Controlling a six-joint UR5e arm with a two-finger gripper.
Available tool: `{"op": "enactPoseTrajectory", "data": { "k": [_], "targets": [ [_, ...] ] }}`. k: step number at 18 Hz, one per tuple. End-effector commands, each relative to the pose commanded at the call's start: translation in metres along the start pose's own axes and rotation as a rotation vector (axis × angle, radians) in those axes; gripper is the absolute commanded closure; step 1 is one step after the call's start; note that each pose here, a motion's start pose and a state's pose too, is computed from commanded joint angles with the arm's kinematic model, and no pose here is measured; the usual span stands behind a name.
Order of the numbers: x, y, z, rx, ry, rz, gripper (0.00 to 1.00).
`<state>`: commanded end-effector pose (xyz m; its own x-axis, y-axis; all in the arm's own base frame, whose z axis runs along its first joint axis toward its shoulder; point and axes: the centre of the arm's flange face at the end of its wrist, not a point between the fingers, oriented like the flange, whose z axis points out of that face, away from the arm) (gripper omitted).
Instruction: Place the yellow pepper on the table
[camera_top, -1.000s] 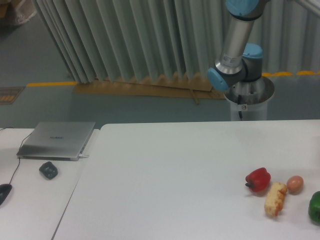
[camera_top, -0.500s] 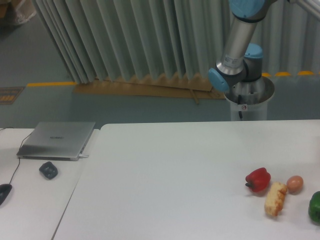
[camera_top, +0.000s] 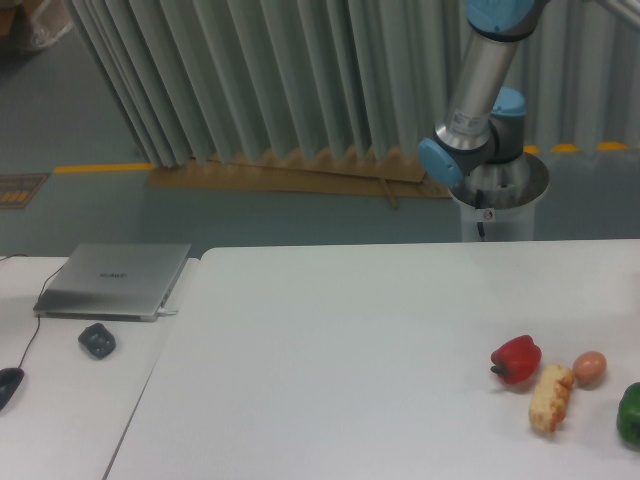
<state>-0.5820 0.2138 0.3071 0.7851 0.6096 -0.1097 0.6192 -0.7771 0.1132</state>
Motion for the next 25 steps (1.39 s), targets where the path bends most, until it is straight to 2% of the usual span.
{"op": "enactPoseTrajectory", "data": {
  "k": [15, 18, 19, 20, 22, 25],
  "targets": [
    [0.002, -0.001, 0.021, -0.021, 0.019, -0.015, 0.00],
    [0.001, 0.000, 0.021, -0.020, 0.018, -0.016, 0.08],
    [0.001, 0.002, 0.024, -0.023, 0.023, -0.015, 0.22],
    [0.002, 0.004, 0.026, -0.026, 0.026, -0.011, 0.31],
    [0.000, 0.002, 0.020, -0.022, 0.016, -0.007, 0.40],
    [0.000, 0.004, 0.017, -0.018, 0.019, -0.007, 0.49]
  ]
}}
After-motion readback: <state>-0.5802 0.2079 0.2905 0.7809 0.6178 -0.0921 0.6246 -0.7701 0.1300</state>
